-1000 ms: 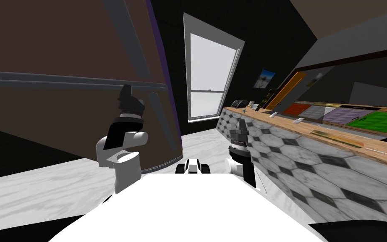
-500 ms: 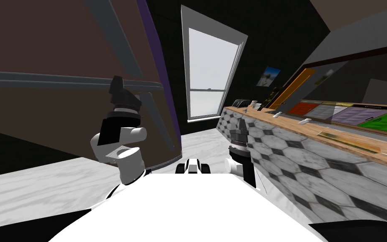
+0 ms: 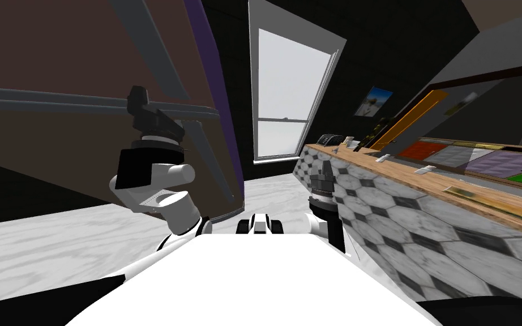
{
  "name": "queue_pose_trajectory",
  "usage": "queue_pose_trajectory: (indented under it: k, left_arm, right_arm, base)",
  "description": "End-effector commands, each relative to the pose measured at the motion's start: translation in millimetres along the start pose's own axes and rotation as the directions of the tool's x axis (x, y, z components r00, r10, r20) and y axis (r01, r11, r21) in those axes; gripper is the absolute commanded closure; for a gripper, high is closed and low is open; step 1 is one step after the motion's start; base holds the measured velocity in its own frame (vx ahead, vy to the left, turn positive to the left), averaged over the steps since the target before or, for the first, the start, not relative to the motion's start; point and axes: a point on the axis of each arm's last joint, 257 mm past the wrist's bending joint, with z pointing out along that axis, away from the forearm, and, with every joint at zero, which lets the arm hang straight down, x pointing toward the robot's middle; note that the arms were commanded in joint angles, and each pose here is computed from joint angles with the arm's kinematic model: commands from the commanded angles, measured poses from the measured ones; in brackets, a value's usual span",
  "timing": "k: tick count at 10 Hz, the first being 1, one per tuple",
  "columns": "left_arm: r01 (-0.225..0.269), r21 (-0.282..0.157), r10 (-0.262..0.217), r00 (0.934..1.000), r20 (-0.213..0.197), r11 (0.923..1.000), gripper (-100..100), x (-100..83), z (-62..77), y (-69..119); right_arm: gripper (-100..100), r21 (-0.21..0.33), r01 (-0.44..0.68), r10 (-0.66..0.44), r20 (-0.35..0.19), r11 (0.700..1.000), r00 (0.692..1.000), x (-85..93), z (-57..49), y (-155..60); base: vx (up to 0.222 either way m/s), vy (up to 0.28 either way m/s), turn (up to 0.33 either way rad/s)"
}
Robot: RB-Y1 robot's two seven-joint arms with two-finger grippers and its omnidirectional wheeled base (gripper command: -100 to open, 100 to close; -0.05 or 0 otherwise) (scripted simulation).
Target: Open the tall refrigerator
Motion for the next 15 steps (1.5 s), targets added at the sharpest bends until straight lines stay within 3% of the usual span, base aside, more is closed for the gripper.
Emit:
queue_pose_trajectory:
  k: [1,3,5,9,10,11,12,13,14,15]
  left_arm:
    - [0.088,0.016,-0.088,0.9960,0.015,0.9960,-100,0.8,6.8,-12.7]
    - [0.155,0.013,-0.155,0.9874,0.032,0.9879,-100,0.3,9.9,-15.2]
    - [0.226,0.002,-0.226,0.9728,0.051,0.9741,-100,1.0,11.0,-13.4]
    - [0.364,-0.034,-0.359,0.9285,0.094,0.9310,-100,7.2,6.8,1.9]
    - [0.381,-0.040,-0.376,0.9212,0.101,0.9236,-100,8.5,5.6,4.9]
    - [0.350,-0.036,-0.343,0.9319,0.116,0.9362,-100,-1.4,6.3,5.7]
    - [0.314,-0.010,-0.309,0.9375,0.161,0.9493,-100,-22.0,15.5,9.6]
    - [0.315,-0.025,-0.307,0.9376,0.162,0.9486,-100,-20.6,17.0,17.0]
    - [0.283,0.012,-0.280,0.9395,0.198,0.9591,-100,-39.6,24.8,12.1]
    - [0.285,-0.012,-0.277,0.9399,0.199,0.9584,-100,-37.1,27.6,24.9]
  right_arm:
    - [0,0.000,0.000,0.000,0.000,1.000,1.000,0.0,0.0,0.0]
    - [0,0.000,0.000,0.000,0.000,1.000,1.000,0.0,0.0,0.0]
    - [0,0.000,0.000,0.000,0.000,1.000,1.000,0.0,0.0,0.0]
    - [0,0.000,0.000,0.000,0.000,1.000,1.000,0.0,0.0,0.0]
    - [0,0.000,0.000,0.000,0.000,1.000,1.000,0.0,0.0,0.0]
    - [0,0.000,0.000,0.000,0.000,1.000,1.000,0.0,0.0,0.0]
    - [0,0.000,0.000,0.000,0.000,1.000,1.000,0.0,0.0,0.0]
    - [0,0.000,0.000,0.000,0.000,1.000,1.000,0.1,0.1,0.1]
    - [0,0.000,0.000,0.000,0.000,1.000,1.000,0.0,0.1,0.0]
    - [0,0.000,0.000,0.000,0.000,1.000,1.000,0.1,0.1,0.1]
  base:
    - [-0.017,-0.056,0.075]
    - [-0.017,-0.051,0.070]
    - [-0.008,-0.048,0.060]
    - [-0.004,-0.018,0.043]
    - [-0.003,-0.004,0.014]
    - [-0.006,0.029,0.055]
    - [-0.084,0.075,-0.235]
    - [-0.093,0.066,-0.207]
    - [-0.131,0.045,-0.283]
    - [-0.125,0.024,-0.124]
